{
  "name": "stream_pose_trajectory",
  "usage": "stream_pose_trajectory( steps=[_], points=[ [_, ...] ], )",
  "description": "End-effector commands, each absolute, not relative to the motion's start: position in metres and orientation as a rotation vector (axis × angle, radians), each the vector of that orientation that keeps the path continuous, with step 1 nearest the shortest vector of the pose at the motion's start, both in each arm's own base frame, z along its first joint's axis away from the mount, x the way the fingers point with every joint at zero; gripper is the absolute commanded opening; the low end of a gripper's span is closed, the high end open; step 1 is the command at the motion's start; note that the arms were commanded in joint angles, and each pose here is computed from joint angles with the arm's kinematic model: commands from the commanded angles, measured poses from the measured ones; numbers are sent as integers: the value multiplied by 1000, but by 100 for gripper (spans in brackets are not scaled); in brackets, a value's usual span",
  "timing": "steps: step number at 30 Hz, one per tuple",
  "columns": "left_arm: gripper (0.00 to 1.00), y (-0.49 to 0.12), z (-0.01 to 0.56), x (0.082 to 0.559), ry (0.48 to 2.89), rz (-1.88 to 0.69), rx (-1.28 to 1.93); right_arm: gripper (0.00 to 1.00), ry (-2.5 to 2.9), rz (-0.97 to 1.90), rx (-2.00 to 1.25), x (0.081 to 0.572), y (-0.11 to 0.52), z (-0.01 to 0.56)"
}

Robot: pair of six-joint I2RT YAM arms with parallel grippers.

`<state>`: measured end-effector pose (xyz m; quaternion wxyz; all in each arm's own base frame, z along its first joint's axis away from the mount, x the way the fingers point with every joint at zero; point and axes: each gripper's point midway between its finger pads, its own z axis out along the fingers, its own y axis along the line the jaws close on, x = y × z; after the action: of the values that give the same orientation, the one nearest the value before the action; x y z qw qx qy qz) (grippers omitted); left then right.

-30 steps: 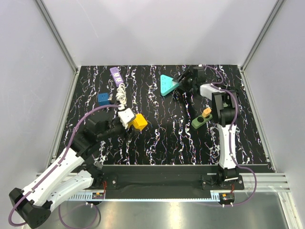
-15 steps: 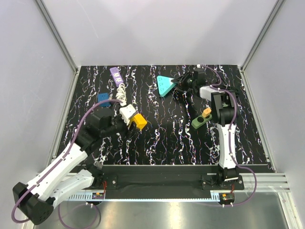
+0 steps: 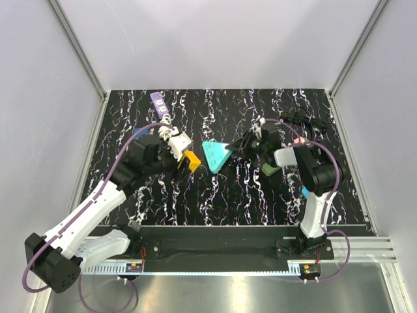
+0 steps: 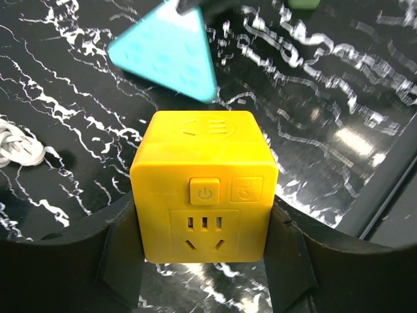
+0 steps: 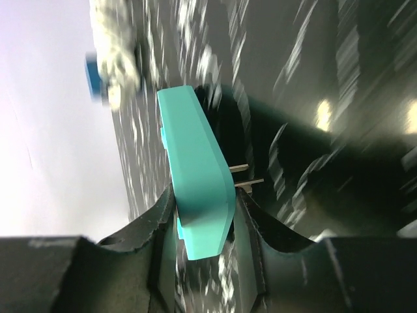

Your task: Insert the plug

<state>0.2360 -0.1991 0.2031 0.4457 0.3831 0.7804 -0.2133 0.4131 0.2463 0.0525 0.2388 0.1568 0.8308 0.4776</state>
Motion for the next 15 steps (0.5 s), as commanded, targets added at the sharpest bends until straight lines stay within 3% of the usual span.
stream_pose_trajectory(
  steps=[1,8,15],
  points=[
    [0,-205,230,253,1808,-467,1044,0,2215,1355,298,388,259,81],
    [0,-210,198,272,1839,-383,1222,0,2272,1395,182,355,262,71],
    [0,-241,175,277,1778,-526,1429,0,2303,1464,135,334,263,50]
  ],
)
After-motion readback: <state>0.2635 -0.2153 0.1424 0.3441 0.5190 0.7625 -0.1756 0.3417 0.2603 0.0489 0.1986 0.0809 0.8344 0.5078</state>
